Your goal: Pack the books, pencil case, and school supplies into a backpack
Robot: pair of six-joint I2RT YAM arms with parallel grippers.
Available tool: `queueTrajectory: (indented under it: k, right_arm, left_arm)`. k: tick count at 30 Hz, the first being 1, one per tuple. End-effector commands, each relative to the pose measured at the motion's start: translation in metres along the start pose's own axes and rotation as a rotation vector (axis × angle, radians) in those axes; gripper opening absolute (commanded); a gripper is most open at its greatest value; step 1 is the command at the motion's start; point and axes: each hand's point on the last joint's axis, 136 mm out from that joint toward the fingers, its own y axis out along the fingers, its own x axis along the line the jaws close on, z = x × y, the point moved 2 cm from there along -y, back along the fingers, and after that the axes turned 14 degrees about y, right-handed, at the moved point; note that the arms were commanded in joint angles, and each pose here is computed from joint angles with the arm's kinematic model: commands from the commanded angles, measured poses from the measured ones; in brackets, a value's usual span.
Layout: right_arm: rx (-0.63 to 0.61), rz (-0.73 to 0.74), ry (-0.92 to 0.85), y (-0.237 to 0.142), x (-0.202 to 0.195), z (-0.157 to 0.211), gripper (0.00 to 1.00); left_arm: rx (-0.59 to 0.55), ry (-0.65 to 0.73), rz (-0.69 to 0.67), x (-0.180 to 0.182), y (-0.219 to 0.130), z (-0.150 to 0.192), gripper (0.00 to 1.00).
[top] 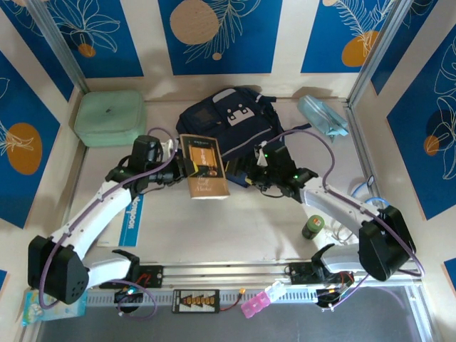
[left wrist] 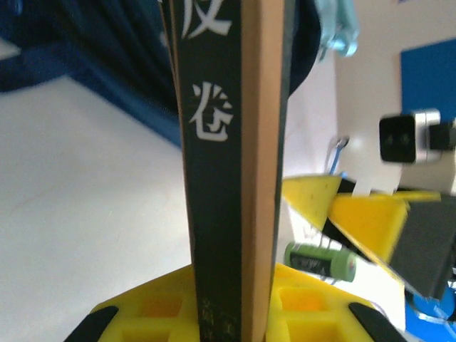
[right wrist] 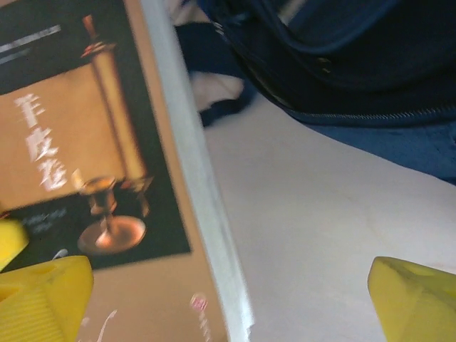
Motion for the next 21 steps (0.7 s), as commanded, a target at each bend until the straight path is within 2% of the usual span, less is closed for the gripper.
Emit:
queueTrajectory:
  k: [1, 6, 10, 16, 21]
  right_arm:
    - [0.012, -0.199, 0.007, -0.019, 0.036, -0.002, 0.99]
    - [-0.005, -0.348, 0.182, -0.038, 0.058, -0.014, 0.99]
    - [0.006, -0.406, 0.262, -0.037, 0.067, -0.018, 0.99]
    - [0.006, -0.514, 0.371, -0.031, 0.075, -0.033, 1.00]
    - [0.033, -0.576, 0.429, -0.018, 0.078, -0.043, 0.99]
  left_arm:
    - [-0.228, -0.034, 0.092, -0.032, -0.010, -0.058, 0.00]
    - [-0.416, -0.082, 0.130, -0.049, -0.005, -0.098, 0.00]
    - [-0.464, -0.093, 0.158, -0.065, 0.002, -0.116, 0.00]
    - [-0.542, -0.234, 0.155, -0.058, 0.009, -0.125, 0.00]
    - [-0.588, -0.288, 0.188, -0.063, 0.011, -0.132, 0.00]
